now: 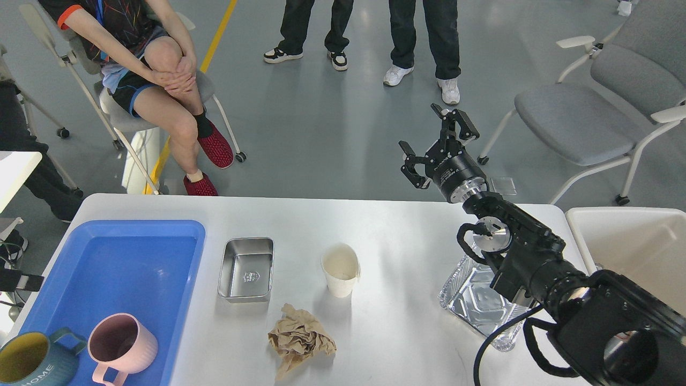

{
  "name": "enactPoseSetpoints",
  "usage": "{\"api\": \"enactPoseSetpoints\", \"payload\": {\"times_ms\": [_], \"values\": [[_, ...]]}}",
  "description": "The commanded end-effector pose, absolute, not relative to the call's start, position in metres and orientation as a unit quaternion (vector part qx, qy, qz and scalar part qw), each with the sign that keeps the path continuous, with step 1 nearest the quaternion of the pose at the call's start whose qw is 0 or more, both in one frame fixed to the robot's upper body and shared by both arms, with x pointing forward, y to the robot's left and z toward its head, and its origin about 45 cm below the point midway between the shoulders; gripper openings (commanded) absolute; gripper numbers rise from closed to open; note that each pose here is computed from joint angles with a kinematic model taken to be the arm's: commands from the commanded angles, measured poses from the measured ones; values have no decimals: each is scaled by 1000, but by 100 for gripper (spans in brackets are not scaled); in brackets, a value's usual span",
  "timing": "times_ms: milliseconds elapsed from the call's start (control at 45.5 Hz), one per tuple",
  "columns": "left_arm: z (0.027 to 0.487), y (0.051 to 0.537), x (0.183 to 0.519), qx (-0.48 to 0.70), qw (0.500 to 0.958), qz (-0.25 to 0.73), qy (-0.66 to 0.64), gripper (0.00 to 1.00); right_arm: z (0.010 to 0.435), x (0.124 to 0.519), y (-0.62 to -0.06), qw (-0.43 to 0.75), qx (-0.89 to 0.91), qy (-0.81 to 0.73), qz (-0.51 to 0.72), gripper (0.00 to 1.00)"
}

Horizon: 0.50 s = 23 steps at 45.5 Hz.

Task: Tidy desktop
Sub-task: 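Lower the pink mug into the basin and open the left gripper, then move the left gripper toward the small steel tray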

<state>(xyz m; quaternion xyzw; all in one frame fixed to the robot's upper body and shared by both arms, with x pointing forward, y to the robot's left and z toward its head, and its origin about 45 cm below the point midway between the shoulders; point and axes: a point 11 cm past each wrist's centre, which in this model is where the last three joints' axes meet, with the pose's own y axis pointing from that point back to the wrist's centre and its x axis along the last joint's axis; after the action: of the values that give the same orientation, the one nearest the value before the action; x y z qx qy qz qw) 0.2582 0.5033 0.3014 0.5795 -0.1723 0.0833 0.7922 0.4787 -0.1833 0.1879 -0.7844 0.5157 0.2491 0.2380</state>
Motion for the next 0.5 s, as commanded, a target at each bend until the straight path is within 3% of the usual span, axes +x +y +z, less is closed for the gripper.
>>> {"api": "enactPoseSetpoints", "payload": {"times_ms": [0,242,483], "values": [[350,517,237,581,779,137,-194,90,187,478,-181,238,-785,514,251,100],[398,563,167,607,743,236,-154,90,189,479,-177,233,-790,511,247,100],[406,561,177,594,744,253,-171,90,192,479,-169,236,-793,504,248,100]]}}
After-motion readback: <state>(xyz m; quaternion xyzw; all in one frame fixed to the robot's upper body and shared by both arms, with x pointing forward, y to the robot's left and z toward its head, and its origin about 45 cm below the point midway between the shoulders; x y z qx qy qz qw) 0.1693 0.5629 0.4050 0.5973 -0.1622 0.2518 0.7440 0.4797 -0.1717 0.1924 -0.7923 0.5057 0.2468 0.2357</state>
